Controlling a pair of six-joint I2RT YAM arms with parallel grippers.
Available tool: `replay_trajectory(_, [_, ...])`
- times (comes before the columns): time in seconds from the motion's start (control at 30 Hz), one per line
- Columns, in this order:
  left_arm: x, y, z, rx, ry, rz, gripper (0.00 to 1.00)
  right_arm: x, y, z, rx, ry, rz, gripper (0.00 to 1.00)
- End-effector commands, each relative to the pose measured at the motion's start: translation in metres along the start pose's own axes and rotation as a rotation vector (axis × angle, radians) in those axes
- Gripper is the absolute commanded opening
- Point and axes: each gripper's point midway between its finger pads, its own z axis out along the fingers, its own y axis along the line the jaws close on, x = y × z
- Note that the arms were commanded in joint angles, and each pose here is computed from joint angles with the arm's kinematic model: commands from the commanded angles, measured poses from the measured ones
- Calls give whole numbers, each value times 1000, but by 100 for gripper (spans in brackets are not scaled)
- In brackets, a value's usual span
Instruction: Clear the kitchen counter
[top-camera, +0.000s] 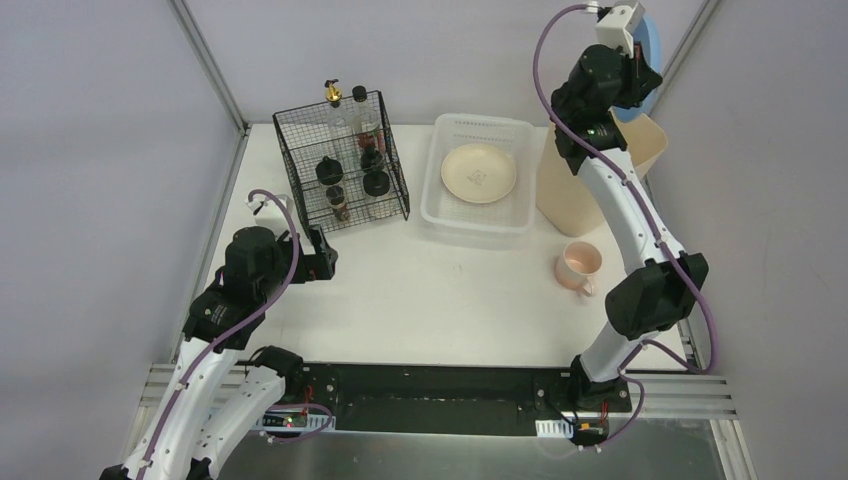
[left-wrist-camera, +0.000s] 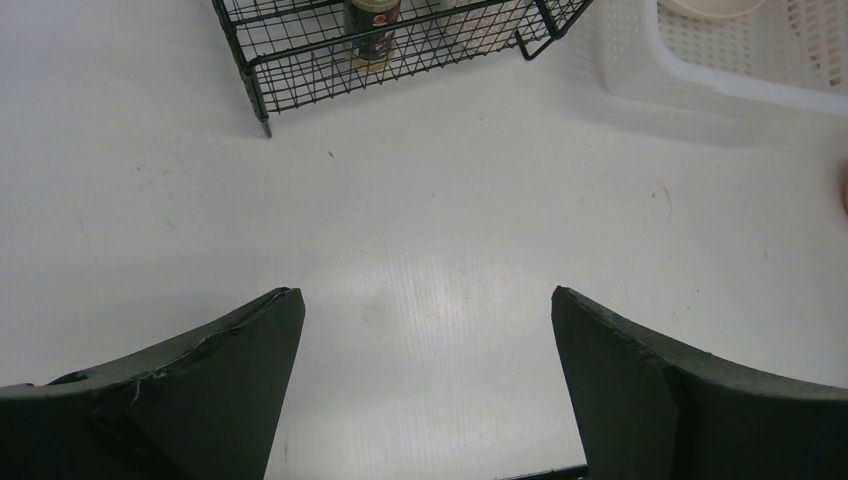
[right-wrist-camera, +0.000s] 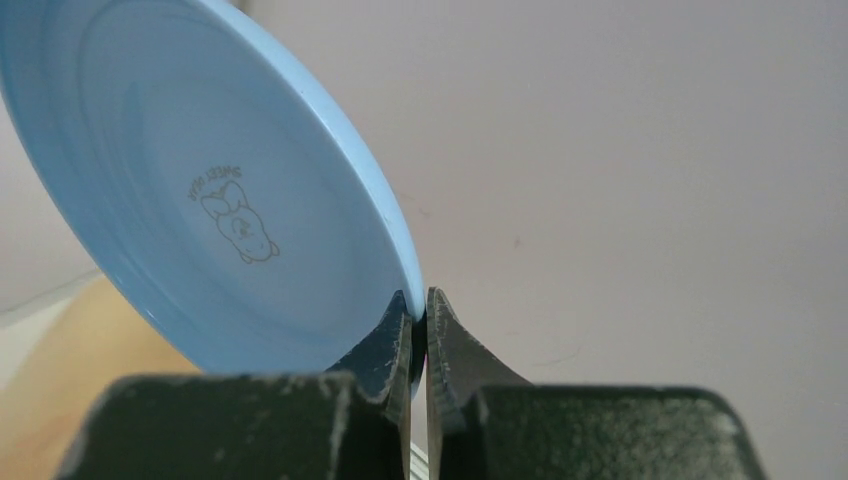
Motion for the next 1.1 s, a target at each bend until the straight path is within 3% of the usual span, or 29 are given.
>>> replay_trajectory(0.0, [-3, -3, 0, 14, -5, -7, 99, -56, -44, -36, -54, -71, 255, 0])
replay_trajectory(0.27, [-1, -2, 3, 8, 7, -4, 99, -84, -18, -95, -238, -121, 283, 0])
replay_trajectory(0.4, [0, -2, 4, 7, 13, -3, 99, -79, 6, -118, -401, -80, 321, 0])
replay_trajectory(0.77, [1, -2, 7, 3, 28, -2, 99, -25, 97, -179, -810, 218, 430, 0])
replay_trajectory(1.07, [1, -2, 8, -1, 30, -1, 99, 44, 171, -230, -952, 536, 528, 0])
